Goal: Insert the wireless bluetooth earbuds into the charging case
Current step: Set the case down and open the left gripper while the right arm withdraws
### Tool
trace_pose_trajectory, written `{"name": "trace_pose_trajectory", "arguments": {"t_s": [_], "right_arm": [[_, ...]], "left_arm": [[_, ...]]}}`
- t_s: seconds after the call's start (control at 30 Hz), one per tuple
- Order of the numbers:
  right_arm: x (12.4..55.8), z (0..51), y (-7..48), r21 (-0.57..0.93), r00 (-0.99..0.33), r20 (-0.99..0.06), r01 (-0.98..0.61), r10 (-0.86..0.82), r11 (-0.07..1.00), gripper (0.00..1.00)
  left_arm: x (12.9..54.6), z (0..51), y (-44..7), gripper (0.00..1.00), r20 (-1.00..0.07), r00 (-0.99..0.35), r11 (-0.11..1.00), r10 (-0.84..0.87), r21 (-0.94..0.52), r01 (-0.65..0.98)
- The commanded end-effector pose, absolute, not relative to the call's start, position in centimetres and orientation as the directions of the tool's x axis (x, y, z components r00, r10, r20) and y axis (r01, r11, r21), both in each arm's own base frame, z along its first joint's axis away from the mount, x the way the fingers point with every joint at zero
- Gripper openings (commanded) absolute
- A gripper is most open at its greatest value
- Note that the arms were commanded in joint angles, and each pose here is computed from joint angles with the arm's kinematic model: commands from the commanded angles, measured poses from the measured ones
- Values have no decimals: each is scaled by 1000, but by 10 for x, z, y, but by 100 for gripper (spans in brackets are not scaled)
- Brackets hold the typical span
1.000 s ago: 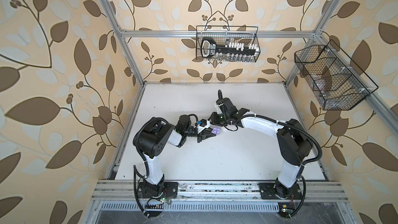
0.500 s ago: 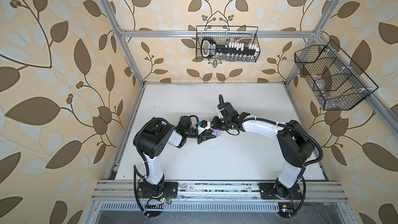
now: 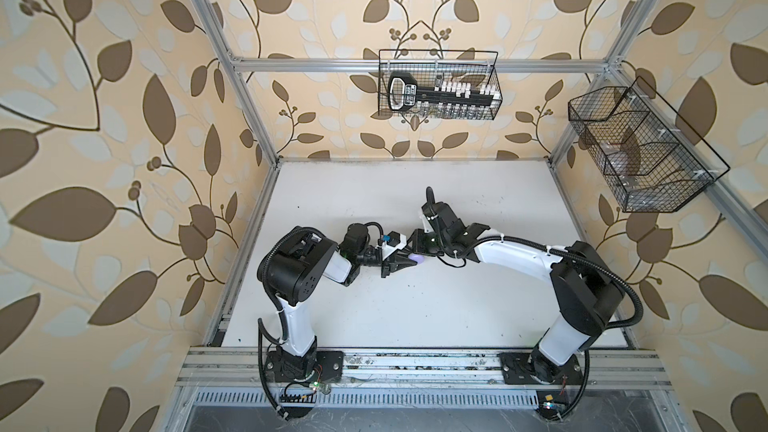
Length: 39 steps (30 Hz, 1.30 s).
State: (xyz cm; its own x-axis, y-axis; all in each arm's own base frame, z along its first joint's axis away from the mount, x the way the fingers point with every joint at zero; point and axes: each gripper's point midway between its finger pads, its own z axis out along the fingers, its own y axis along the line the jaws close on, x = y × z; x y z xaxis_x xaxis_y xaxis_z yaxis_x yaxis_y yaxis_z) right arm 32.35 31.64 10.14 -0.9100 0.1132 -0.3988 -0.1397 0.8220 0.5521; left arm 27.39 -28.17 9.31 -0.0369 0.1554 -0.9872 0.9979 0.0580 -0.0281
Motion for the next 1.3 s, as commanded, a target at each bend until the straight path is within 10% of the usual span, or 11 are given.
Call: {"name": "trace_pose_trajectory", "arguments": {"t_s": [0.0, 1.27], "right_arm": [[311, 97, 319, 556, -913, -389, -123, 126, 822, 31], [281, 169, 172, 476, -691, -631, 15, 353, 879, 46]], "left_arm": [[284, 115, -284, 22, -992, 46, 94, 116, 57, 994], [315, 120, -286, 30, -851, -354, 281, 388, -257, 925]]}}
